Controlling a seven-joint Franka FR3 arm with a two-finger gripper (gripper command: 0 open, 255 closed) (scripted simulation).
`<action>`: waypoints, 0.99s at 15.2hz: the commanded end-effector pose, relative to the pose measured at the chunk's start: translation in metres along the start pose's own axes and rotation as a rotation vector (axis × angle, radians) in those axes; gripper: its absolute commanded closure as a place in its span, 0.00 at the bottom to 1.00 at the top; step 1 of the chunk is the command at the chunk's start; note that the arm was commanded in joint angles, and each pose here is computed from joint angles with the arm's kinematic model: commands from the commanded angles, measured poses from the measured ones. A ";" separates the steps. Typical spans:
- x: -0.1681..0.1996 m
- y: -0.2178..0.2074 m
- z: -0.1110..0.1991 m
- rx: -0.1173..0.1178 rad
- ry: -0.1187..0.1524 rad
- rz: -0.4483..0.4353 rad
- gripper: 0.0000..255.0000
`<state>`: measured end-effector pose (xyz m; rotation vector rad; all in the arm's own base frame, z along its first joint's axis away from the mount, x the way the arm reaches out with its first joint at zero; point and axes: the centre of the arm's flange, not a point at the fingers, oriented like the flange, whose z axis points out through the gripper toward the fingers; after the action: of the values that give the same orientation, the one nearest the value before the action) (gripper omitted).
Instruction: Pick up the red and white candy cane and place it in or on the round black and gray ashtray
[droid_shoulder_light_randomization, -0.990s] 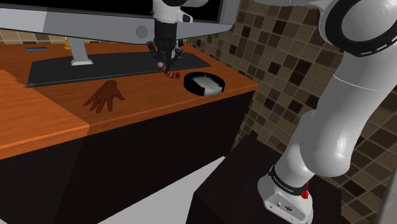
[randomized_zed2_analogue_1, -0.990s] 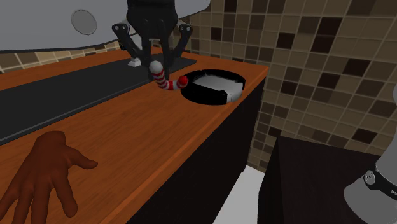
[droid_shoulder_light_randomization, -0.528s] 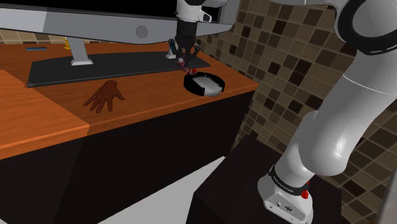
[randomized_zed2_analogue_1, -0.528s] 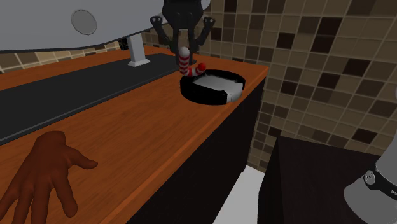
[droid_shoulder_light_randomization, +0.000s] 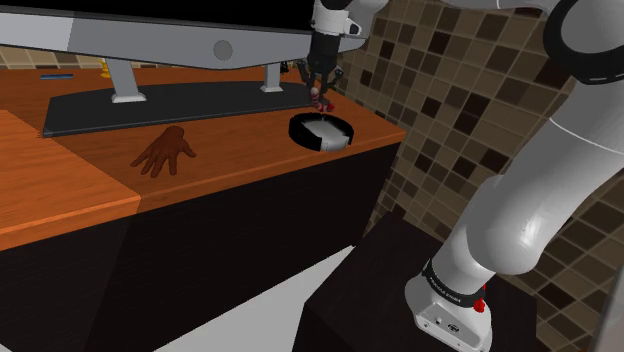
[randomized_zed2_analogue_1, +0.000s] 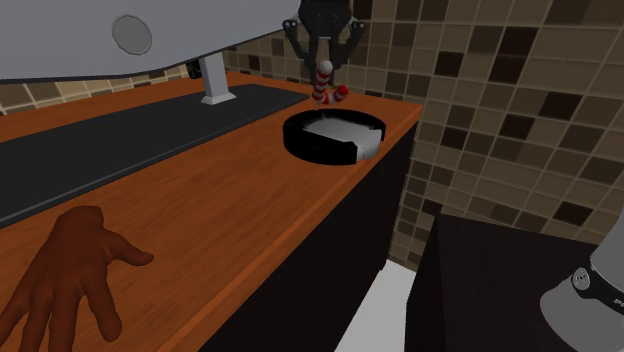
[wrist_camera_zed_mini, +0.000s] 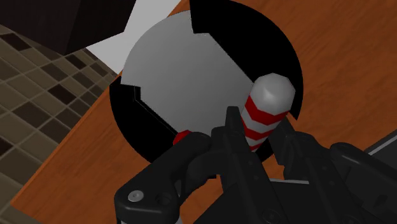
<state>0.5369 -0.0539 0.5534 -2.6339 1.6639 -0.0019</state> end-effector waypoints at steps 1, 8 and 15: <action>0.005 0.005 0.009 0.000 0.000 -0.002 1.00; 0.005 0.005 0.046 0.000 0.000 -0.002 1.00; 0.006 0.006 0.083 0.000 0.000 -0.002 1.00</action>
<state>0.5359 -0.0601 0.4761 -2.6354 1.6617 -0.0009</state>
